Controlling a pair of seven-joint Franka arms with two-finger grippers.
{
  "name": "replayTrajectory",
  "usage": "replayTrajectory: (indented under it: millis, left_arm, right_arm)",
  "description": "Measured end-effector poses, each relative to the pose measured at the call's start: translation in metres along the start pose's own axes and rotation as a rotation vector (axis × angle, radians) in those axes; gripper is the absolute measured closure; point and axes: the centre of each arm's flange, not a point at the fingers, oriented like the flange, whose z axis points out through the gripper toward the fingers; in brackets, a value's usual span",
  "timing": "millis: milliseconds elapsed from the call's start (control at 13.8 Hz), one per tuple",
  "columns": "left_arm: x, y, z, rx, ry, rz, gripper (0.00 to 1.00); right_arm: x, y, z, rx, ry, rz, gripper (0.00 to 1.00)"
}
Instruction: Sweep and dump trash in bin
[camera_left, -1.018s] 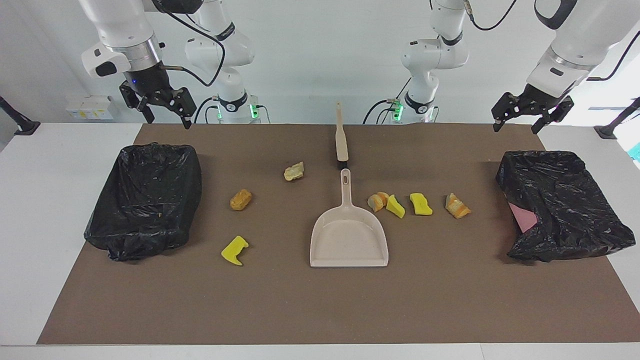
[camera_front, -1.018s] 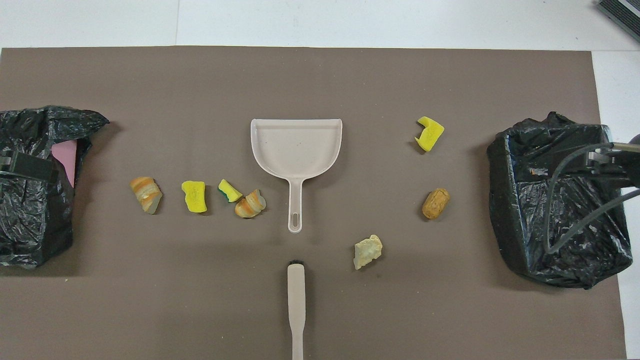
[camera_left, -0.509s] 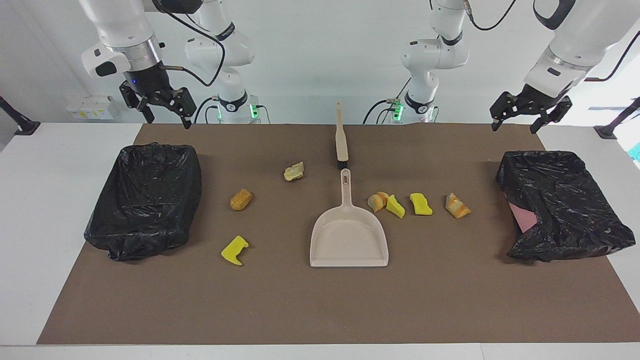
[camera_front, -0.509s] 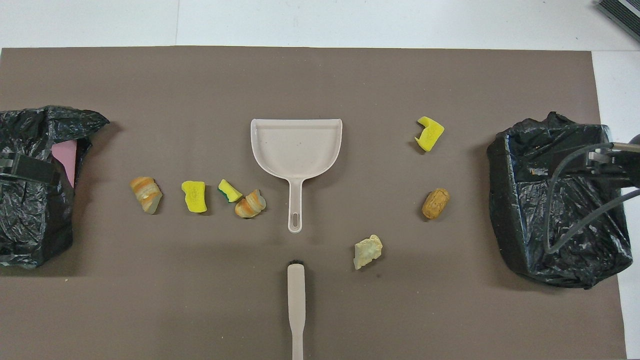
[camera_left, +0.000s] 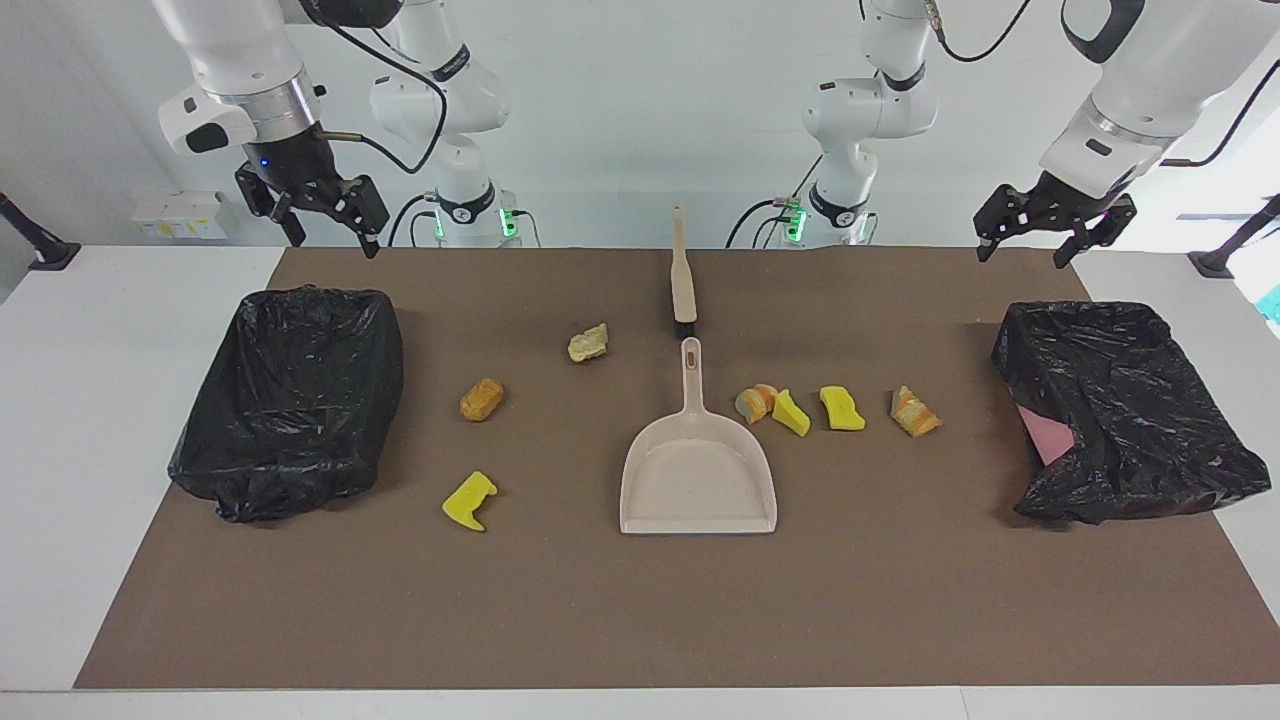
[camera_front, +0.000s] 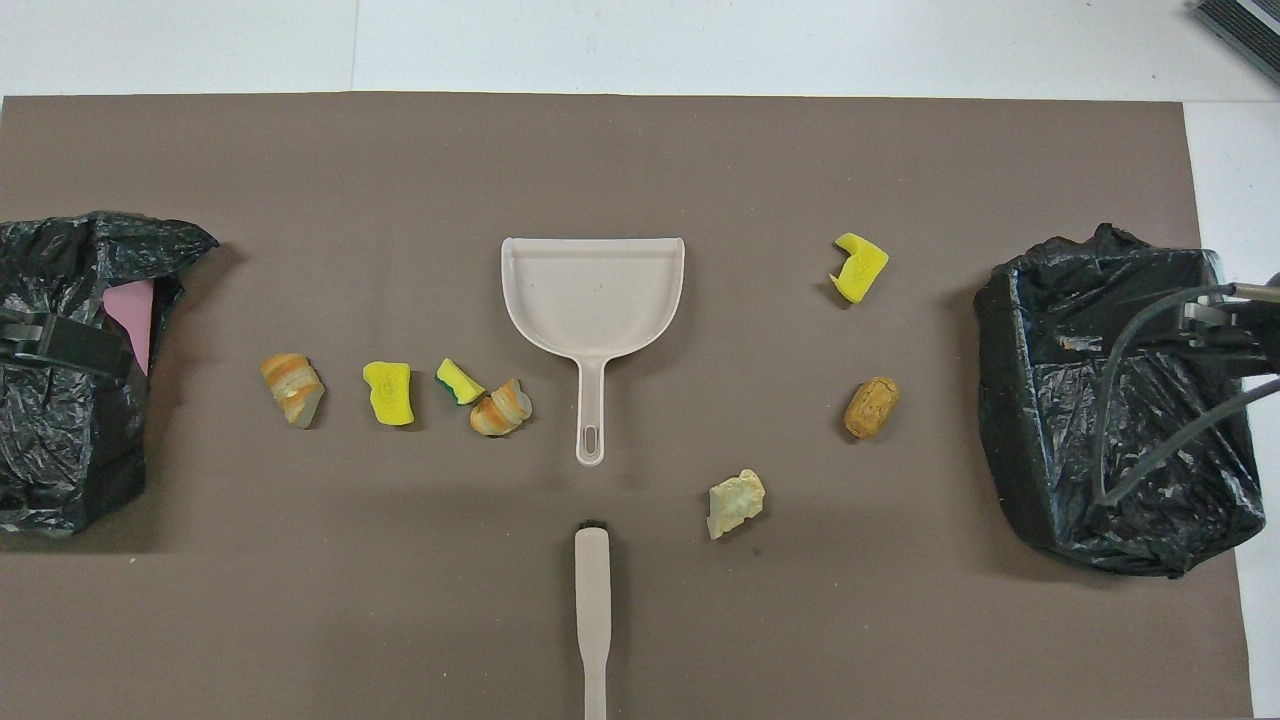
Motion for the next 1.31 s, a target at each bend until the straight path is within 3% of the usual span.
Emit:
replayTrajectory:
  millis: [509, 945, 1309]
  left_arm:
    - [-0.013, 0.079, 0.028, -0.011, -0.055, 0.128, 0.00]
    - [-0.034, 0.199, 0.079, -0.015, -0.007, 0.121, 0.00]
    - [-0.071, 0.272, 0.129, -0.025, -0.009, 0.115, 0.00]
  right_arm:
    - [0.001, 0.005, 0.000, 0.000, 0.000, 0.010, 0.00]
    - [0.001, 0.007, 0.000, 0.000, 0.000, 0.013, 0.00]
    - [0.001, 0.007, 0.000, 0.000, -0.002, 0.013, 0.00]
